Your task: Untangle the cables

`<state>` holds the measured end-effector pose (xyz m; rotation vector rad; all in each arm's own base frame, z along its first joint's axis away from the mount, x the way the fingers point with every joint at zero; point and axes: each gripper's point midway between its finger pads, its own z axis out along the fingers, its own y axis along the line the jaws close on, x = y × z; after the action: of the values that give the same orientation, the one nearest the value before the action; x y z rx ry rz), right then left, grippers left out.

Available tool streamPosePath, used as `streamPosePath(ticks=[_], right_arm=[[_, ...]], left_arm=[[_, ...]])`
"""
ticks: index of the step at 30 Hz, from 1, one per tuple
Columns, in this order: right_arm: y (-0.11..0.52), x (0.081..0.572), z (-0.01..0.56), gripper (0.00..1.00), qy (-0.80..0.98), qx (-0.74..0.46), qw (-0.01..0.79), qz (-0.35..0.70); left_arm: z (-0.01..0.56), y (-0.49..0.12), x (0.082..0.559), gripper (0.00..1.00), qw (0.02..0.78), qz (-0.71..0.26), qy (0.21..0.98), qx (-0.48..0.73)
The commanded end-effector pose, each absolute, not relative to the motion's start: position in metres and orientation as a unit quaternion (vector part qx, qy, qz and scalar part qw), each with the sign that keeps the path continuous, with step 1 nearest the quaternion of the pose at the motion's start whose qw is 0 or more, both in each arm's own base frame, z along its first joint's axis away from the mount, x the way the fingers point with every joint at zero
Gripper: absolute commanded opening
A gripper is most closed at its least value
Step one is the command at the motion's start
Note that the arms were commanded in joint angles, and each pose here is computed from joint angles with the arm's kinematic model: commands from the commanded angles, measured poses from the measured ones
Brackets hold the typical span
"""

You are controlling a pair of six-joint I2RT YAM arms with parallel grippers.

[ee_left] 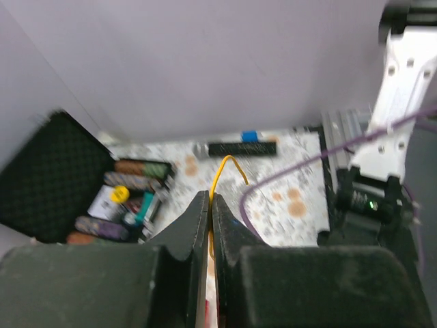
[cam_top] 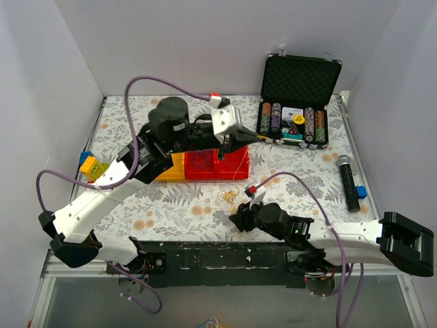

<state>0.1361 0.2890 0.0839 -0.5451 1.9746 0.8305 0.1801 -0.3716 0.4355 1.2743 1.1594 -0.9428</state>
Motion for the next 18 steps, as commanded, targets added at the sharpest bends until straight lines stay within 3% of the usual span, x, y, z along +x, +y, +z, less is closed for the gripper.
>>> streamPosePath(ticks=[1,10,18], right_arm=[[0.288,0.128,0.068,0.49,0.806,-0.205,0.429,0.353],[0.272,0.123,0.039,0.5,0.83,-0.206,0.404,0.324],[0.253,0.116,0.017,0.45,0.85,-0.196,0.383,0.304]], left_arm=[[0.535,-0.343,0.171,0.0,0.657,-0.386,0.42,0.493],[0.639,-0.298,0.169,0.01,0.773,-0.341,0.346,0.408],[0.742,-0.223,0.162,0.07,0.904,-0.254,0.229,0.256]])
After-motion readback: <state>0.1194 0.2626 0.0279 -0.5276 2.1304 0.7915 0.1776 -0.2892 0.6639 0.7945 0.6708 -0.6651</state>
